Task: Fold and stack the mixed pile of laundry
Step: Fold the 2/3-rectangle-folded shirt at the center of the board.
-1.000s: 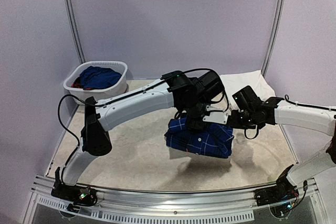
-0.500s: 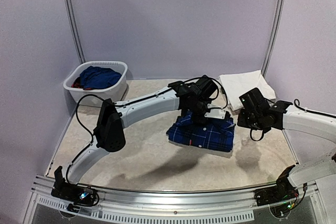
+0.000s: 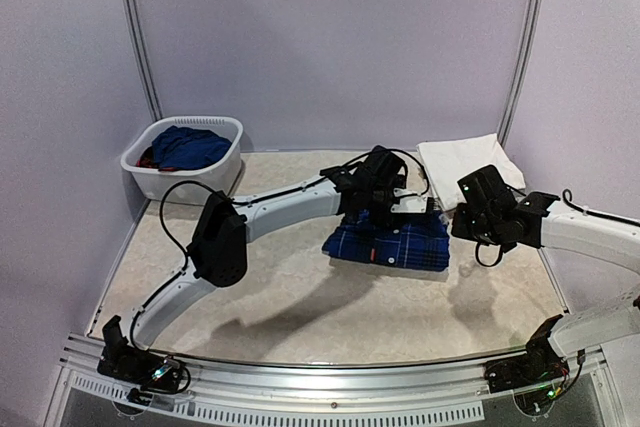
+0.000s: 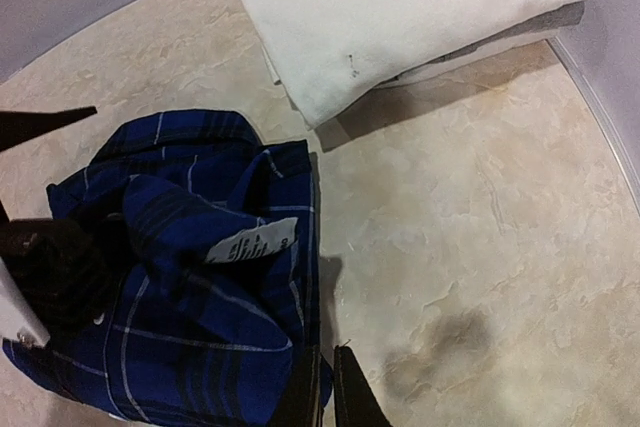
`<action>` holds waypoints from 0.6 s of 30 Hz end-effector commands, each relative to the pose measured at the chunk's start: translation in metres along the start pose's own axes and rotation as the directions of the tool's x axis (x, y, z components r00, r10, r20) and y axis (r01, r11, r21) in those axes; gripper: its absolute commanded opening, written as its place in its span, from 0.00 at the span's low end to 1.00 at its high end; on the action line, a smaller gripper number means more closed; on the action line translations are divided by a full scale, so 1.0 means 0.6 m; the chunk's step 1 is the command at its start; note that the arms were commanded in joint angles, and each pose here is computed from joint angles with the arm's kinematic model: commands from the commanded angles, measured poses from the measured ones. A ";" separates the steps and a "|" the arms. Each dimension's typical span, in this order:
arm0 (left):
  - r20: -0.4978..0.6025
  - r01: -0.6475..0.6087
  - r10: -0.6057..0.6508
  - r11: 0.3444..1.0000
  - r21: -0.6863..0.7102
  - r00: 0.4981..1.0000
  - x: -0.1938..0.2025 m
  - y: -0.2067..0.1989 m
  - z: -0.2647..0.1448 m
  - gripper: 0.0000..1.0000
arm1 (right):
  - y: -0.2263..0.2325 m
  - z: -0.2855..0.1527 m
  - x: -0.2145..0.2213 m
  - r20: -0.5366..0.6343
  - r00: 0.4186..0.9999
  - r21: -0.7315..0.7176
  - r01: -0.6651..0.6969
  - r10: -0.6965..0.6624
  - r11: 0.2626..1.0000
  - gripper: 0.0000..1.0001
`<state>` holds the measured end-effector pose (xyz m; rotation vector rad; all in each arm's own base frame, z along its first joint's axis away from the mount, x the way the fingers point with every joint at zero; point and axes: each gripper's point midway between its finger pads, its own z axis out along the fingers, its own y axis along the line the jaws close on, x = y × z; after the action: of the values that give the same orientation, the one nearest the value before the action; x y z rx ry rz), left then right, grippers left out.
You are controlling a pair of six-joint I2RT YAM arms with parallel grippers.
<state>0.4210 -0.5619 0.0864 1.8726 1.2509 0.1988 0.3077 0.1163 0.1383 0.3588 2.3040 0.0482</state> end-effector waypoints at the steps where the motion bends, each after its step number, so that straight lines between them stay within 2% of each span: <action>1: -0.024 0.093 -0.097 0.986 -0.141 0.995 0.047 0.052 0.022 0.91 | 0.005 0.000 -0.005 0.004 1.000 -0.019 0.005 -0.005 1.000 0.06; 3: -0.011 0.156 -0.161 0.967 -0.203 0.987 0.052 0.090 0.001 0.99 | 0.011 -0.001 -0.008 0.004 1.000 -0.035 0.008 -0.008 0.999 0.06; 9: 0.036 0.350 -0.358 0.879 -0.325 0.933 0.067 0.198 -0.090 1.00 | 0.054 -0.022 -0.033 0.001 1.000 -0.145 0.015 -0.015 0.989 0.06; 12: 0.036 0.397 -0.411 0.851 -0.344 0.911 0.078 0.220 -0.127 1.00 | 0.083 -0.039 -0.044 -0.001 1.000 -0.235 0.023 -0.024 0.972 0.06; 15: 0.054 0.476 -0.479 0.844 -0.247 0.876 0.086 0.214 -0.147 1.00 | 0.124 -0.059 -0.045 -0.019 0.998 -0.368 0.042 -0.053 0.929 0.06; 18: -0.006 0.508 -0.531 0.813 -0.284 0.847 0.134 0.223 -0.153 1.00 | 0.161 -0.074 -0.031 -0.065 0.993 -0.485 0.055 -0.099 0.873 0.07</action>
<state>0.4871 -0.4977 0.1956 1.3489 1.5359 0.1651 0.3165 0.1692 0.1740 0.1707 2.3038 0.3568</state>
